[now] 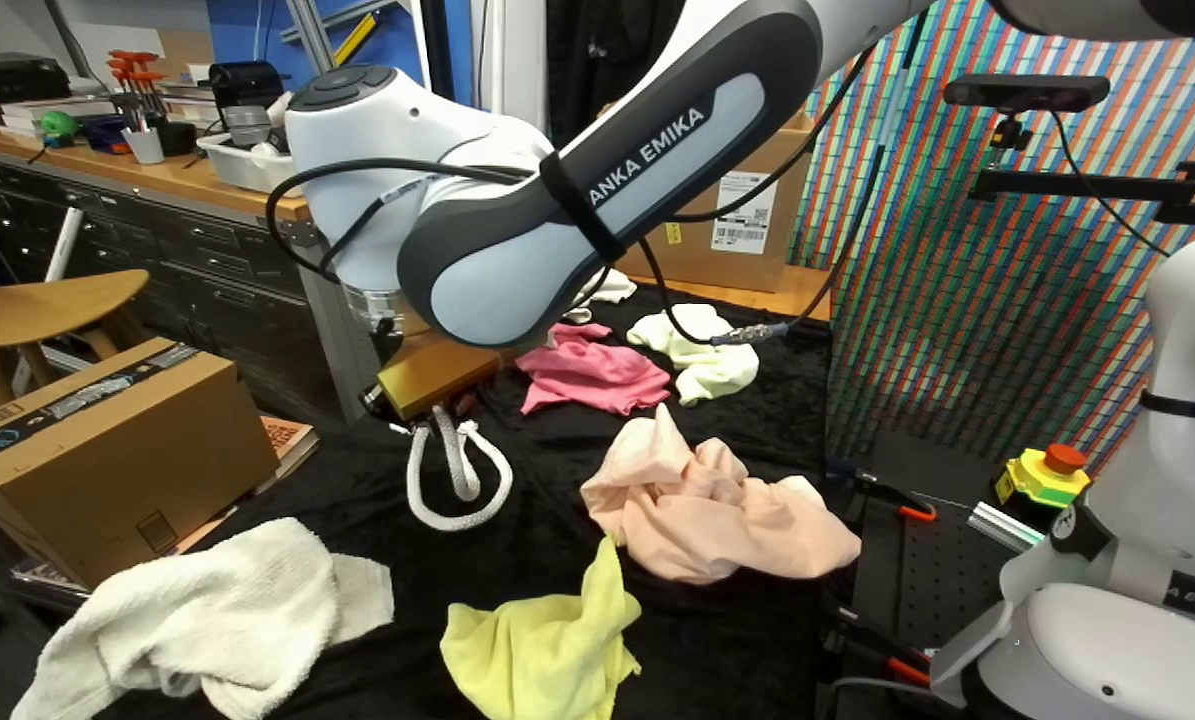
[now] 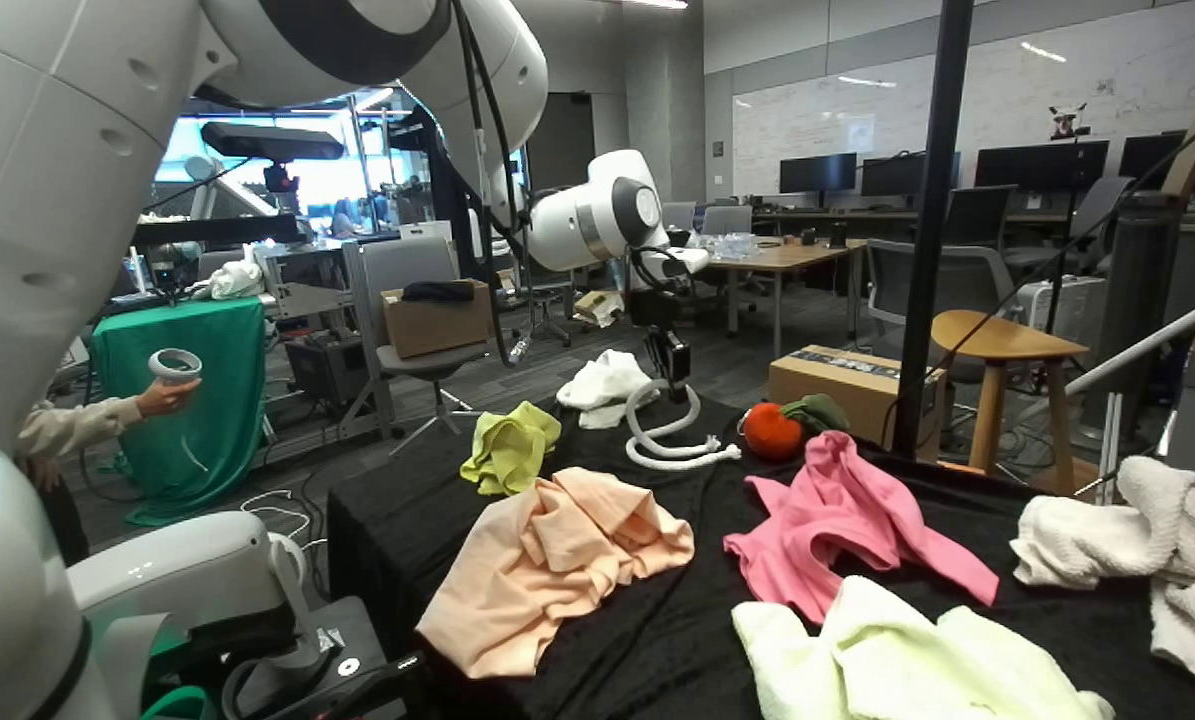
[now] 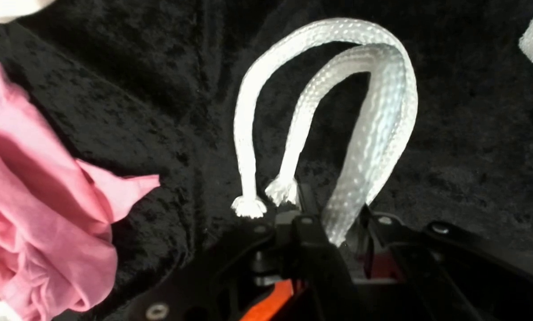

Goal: Put all the objects in the center of the table

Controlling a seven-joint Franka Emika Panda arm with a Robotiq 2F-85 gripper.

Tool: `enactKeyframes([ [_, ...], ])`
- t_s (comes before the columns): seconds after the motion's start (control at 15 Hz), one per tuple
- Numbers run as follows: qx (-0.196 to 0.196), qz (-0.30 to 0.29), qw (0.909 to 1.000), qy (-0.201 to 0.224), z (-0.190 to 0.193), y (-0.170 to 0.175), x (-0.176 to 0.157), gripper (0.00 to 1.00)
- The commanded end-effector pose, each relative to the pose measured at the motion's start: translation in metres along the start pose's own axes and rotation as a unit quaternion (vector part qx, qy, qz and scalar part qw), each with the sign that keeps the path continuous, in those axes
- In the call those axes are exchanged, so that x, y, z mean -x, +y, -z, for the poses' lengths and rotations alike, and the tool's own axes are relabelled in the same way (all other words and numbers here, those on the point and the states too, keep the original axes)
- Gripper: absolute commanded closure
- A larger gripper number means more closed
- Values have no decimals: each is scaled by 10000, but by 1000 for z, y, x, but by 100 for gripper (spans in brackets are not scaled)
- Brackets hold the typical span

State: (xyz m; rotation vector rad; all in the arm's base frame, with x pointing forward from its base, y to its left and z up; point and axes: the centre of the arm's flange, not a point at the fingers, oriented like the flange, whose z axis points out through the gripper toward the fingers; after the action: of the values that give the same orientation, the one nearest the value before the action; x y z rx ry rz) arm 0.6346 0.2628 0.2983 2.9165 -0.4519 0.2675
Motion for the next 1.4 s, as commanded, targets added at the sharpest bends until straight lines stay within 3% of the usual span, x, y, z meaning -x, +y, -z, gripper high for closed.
enactKeyframes([
  [0.0, -25, 48, 9998, 177, 6, -1, -5, 83],
  [0.93, 449, 231, 9963, 697, 23, 20, -2, 87],
  [1.33, 770, -203, 9904, 1127, 43, 60, -8, 87],
])
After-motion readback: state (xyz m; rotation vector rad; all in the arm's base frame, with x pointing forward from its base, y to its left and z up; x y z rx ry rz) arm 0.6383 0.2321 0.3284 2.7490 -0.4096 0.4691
